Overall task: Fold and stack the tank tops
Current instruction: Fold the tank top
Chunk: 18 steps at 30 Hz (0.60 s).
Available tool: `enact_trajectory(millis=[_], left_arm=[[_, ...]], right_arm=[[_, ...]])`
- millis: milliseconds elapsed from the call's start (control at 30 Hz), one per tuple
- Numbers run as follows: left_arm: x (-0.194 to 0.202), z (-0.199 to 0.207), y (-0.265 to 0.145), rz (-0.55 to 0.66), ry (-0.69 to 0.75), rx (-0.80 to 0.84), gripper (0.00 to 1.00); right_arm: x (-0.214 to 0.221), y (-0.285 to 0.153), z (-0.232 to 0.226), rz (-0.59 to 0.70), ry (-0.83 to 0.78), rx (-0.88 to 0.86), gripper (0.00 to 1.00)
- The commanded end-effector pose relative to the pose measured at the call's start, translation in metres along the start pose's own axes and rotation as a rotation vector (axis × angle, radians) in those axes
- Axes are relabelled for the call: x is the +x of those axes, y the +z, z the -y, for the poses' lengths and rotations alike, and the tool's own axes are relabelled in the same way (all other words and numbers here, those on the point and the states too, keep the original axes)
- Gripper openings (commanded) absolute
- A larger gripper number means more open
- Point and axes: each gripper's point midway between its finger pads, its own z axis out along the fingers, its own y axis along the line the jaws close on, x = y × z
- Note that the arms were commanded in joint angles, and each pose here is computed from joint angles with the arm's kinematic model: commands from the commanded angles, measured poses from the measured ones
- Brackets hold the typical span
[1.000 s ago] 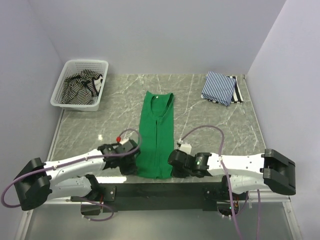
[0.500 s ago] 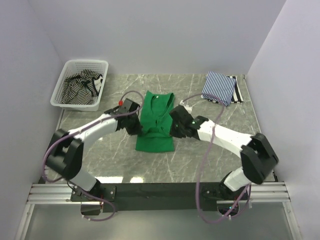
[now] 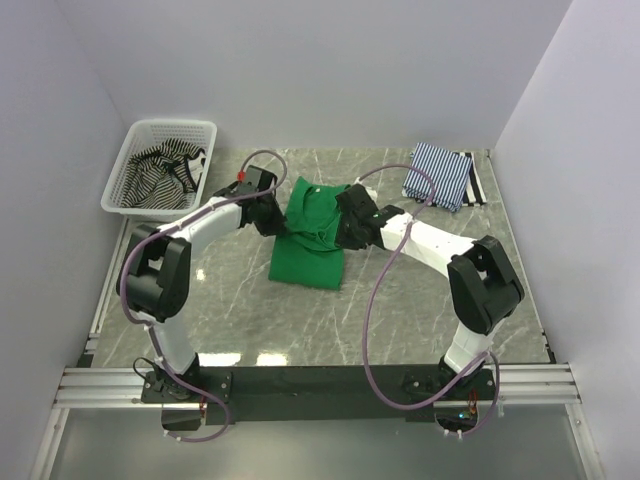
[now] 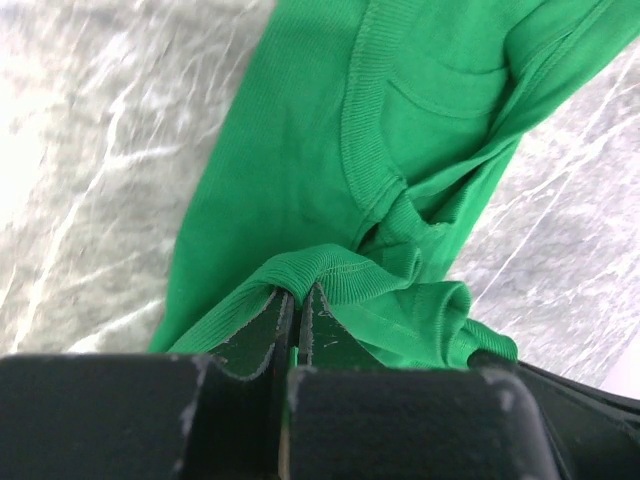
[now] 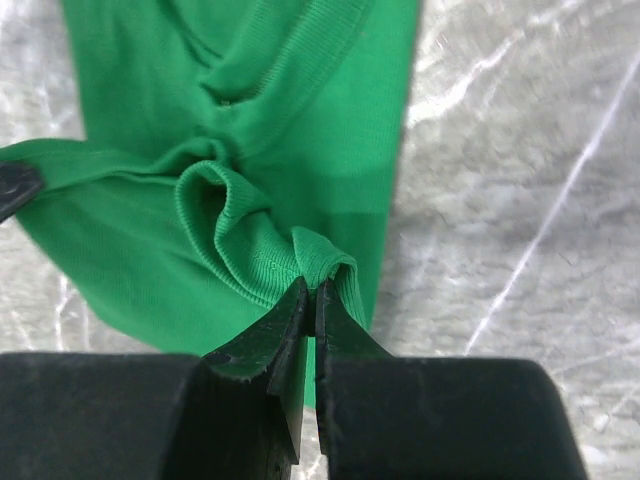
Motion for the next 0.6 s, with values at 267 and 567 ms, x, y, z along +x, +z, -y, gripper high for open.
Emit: enact_trajectory(millis=[267,567], left_arm=[[-0.034,0.032,-0.003,0.045,0.037,0.108,0.01],[-0.027,0.044,-0.021,0.046,0.073,0.207,0.01]], right_arm=[[-0.039,-0.007,-0.014,0.110,-0.004,-0.029,0.00],[-0.040,-0.023,-0.015,0.137,-0.006,-0.065,0.00]])
